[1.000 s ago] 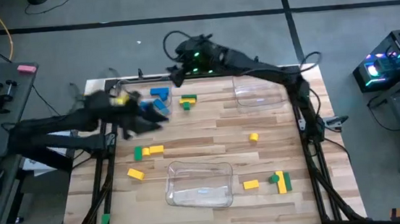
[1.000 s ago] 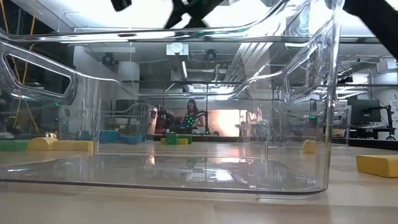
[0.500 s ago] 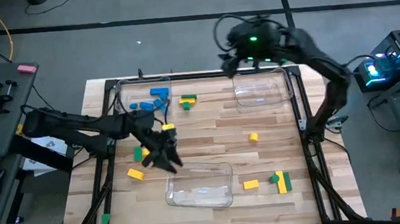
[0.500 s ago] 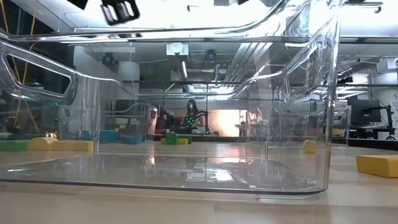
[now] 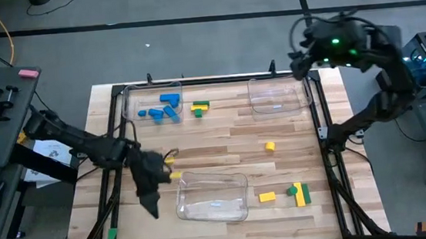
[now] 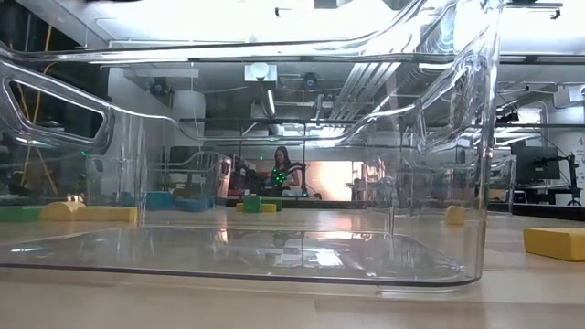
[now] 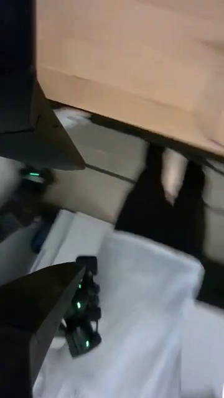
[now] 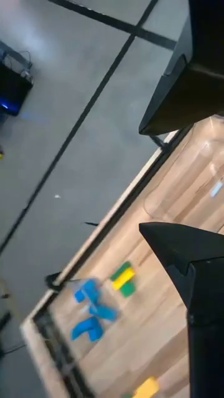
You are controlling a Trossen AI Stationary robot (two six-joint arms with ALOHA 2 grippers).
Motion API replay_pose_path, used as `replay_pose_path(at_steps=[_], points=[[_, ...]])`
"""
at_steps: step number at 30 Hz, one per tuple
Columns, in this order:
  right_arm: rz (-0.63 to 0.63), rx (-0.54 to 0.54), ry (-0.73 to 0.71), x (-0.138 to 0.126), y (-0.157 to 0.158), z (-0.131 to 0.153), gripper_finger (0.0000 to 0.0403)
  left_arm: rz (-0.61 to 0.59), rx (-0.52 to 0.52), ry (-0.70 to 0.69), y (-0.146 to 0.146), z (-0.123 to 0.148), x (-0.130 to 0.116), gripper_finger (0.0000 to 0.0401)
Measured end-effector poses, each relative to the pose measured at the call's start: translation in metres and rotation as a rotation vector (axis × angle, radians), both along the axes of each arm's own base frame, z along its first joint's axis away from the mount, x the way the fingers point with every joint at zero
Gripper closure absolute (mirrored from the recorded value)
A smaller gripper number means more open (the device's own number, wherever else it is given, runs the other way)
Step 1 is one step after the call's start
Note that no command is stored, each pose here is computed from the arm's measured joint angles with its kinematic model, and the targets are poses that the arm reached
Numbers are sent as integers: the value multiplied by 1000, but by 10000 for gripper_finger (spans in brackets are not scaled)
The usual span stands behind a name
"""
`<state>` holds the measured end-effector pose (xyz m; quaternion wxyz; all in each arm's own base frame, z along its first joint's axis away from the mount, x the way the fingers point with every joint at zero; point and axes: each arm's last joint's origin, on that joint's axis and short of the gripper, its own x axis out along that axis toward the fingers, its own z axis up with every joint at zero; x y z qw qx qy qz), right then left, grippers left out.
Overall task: Sort blocks
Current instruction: Put the green block into the bottom transparent bin
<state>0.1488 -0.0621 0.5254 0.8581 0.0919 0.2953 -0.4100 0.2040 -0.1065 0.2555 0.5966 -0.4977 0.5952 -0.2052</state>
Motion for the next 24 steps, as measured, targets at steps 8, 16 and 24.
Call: replay_pose_path(at_steps=[8, 16, 24], points=[[-47, -47, -25, -17, 4, 6, 164, -20, 125, 465, -42, -25, -31, 178], [-19, -65, 27, -10, 1, 3, 164, -173, 286, 829, -85, -59, -65, 183], [-5, -65, 62, 1, -2, 0, 164, -245, 369, 880, -92, -77, -70, 184]])
